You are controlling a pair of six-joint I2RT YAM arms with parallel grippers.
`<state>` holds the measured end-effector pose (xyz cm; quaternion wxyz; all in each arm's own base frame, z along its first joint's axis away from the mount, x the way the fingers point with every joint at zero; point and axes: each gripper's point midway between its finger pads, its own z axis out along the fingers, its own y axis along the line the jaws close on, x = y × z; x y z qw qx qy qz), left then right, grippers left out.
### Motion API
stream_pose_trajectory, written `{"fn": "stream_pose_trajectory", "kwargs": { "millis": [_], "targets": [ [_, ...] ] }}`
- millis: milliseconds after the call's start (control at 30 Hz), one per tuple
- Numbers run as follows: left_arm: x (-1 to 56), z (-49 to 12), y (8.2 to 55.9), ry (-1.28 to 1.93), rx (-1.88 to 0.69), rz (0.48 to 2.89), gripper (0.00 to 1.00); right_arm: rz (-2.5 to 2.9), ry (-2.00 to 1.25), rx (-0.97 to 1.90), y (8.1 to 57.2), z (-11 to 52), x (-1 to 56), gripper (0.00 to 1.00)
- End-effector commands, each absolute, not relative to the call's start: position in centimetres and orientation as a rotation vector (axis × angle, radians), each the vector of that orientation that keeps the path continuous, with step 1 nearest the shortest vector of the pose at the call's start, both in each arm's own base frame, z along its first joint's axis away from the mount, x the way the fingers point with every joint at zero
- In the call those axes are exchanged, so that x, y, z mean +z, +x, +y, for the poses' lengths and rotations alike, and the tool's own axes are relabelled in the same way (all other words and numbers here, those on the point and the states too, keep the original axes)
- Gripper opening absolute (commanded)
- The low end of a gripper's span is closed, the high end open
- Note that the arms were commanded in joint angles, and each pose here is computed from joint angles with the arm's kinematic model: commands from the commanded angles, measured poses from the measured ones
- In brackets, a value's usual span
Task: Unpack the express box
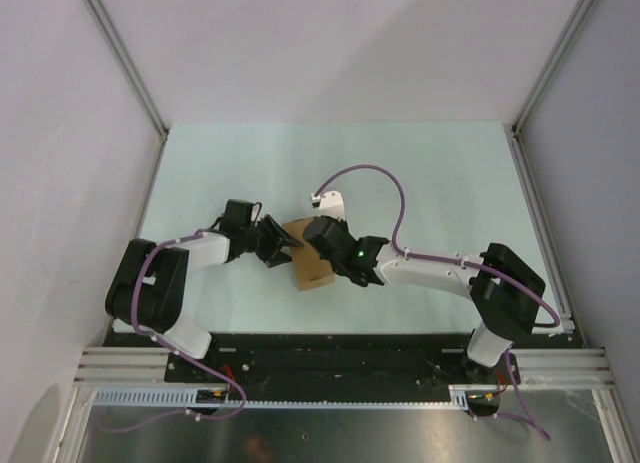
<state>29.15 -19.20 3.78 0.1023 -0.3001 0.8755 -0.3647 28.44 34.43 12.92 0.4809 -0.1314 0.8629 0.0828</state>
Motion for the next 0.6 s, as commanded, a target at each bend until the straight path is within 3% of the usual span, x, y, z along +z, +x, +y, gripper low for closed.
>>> {"fn": "stream_pose_trajectory", "kwargs": {
  "millis": [0,233,567],
  "targets": [
    [1.5,-17.4,28.3,-0.978,-0.911,2.64,0.5,2.18,-0.377,0.194,26.7,34.1,11.1,0.0],
    [2.5,-17.8,28.5,-0.814,-0.944,2.642,0.71,2.137,-0.335,0.205,29.5,33.8,12.5,0.0],
    [7.2,-16.3,33.3,-0.434,-0.81,2.484,0.8,2.101,-0.426,0.242,31.9,35.3,13.2,0.0]
  ]
}}
